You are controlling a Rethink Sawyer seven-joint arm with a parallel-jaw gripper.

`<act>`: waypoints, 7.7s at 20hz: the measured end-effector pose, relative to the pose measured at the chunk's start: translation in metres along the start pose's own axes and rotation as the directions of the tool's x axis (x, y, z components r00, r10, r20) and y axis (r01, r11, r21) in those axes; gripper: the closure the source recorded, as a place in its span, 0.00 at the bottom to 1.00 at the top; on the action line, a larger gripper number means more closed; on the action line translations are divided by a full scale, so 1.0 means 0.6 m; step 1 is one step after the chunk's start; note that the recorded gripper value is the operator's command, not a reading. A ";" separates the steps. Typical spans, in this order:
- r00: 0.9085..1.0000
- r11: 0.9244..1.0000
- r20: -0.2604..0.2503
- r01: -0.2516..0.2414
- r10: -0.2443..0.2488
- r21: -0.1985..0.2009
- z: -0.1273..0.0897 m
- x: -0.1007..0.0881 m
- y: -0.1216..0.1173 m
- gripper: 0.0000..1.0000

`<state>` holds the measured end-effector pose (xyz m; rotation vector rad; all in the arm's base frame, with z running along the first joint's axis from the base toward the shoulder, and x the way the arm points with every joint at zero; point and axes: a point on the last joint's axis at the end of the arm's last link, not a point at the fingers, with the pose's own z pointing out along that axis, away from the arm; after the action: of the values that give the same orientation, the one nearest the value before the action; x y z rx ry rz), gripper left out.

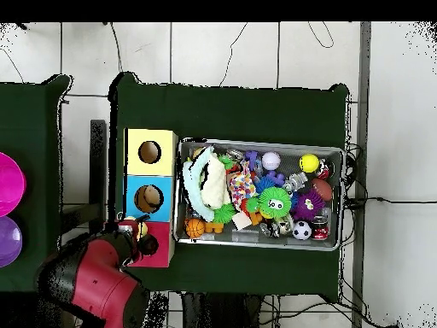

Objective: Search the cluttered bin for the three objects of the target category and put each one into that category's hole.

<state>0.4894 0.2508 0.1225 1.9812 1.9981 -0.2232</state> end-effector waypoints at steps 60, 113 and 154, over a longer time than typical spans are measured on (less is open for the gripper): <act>0.997 1.000 0.075 -0.030 0.030 -0.005 0.038 0.057 -0.026 1.00; 0.993 0.995 0.093 -0.080 0.074 0.059 0.024 -0.036 -0.025 1.00; 0.987 0.960 0.103 0.096 -0.127 0.264 0.044 -0.019 -0.092 1.00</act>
<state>0.4377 0.2297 0.0953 1.9510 2.0941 -0.6436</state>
